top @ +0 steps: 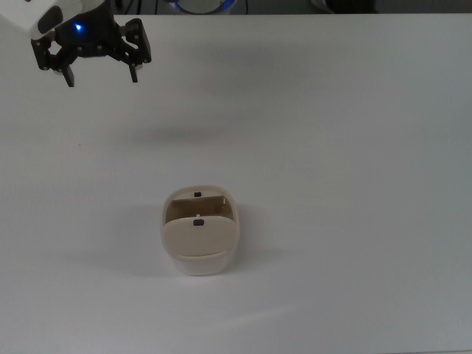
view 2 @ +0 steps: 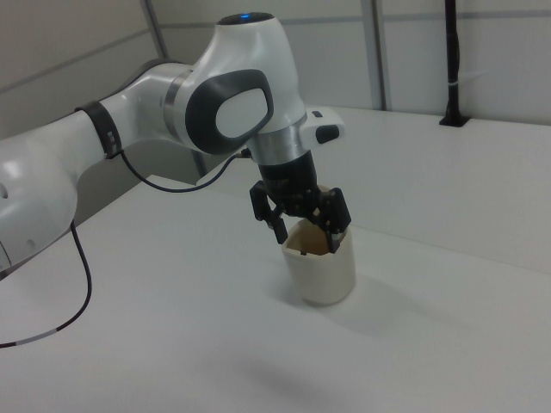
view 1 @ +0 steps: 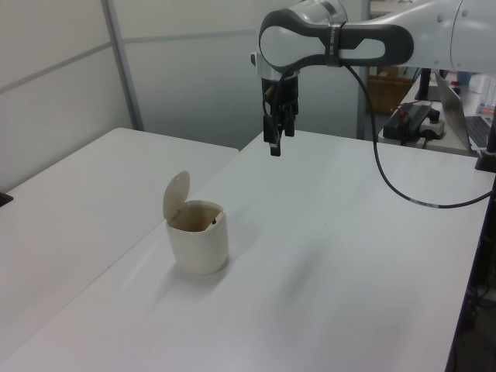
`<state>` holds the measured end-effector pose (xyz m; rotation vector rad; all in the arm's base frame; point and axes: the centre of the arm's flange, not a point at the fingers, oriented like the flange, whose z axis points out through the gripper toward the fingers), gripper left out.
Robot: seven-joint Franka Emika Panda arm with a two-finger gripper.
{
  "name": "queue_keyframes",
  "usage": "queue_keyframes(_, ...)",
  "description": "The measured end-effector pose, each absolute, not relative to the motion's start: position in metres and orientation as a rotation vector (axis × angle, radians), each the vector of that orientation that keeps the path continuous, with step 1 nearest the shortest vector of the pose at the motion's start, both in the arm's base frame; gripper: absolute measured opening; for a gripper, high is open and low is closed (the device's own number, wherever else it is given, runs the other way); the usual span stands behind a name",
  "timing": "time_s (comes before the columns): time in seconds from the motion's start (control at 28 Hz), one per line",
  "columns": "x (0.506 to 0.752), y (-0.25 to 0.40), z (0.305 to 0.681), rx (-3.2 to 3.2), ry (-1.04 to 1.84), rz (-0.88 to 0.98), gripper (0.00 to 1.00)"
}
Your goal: Open the trash can
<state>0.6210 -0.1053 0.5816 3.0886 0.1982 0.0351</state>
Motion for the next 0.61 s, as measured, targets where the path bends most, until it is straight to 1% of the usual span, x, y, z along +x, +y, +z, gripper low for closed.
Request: queue_keyframes(0.61, 0.619, -0.117, 0.579, 3.089, 0.169, 0.025, 1.0)
